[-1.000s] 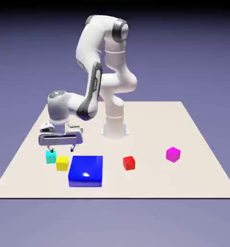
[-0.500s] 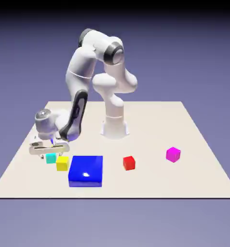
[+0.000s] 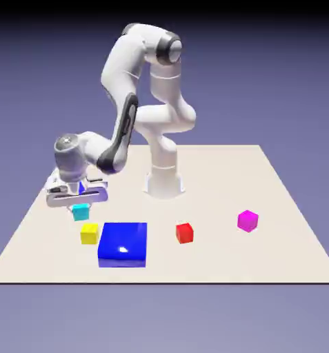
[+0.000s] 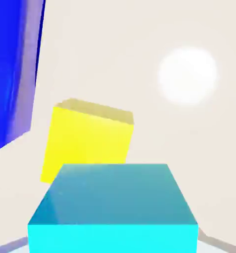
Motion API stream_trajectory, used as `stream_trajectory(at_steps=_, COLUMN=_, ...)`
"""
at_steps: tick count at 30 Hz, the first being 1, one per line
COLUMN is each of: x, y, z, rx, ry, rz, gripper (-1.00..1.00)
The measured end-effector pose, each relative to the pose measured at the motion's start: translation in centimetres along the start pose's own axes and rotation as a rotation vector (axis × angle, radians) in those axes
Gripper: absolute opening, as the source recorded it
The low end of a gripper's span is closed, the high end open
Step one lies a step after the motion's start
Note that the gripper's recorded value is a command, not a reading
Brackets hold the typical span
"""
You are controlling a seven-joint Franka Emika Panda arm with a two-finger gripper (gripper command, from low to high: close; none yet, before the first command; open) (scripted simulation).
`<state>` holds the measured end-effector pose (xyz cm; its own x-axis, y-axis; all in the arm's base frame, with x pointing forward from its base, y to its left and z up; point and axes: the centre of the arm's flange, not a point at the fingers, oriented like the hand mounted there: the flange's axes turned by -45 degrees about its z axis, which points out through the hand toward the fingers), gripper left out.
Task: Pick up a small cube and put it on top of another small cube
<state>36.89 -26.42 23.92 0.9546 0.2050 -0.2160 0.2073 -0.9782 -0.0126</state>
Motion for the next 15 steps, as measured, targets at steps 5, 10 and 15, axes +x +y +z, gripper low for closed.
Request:
stream_trajectory(at_steps=5, x=0.9, y=-0.5, z=2.9, rx=-0.012, ry=0.000, rz=-0.005, gripper=-1.00)
stream_trajectory(at_steps=10, x=0.9, y=-0.5, z=6.0, rx=-0.014, ry=-0.002, rz=-0.003, gripper=1.00)
stream_trajectory(at_steps=15, x=0.5, y=-0.6, z=-0.6, rx=-0.014, ry=-0.001, rz=-0.004, gripper=1.00)
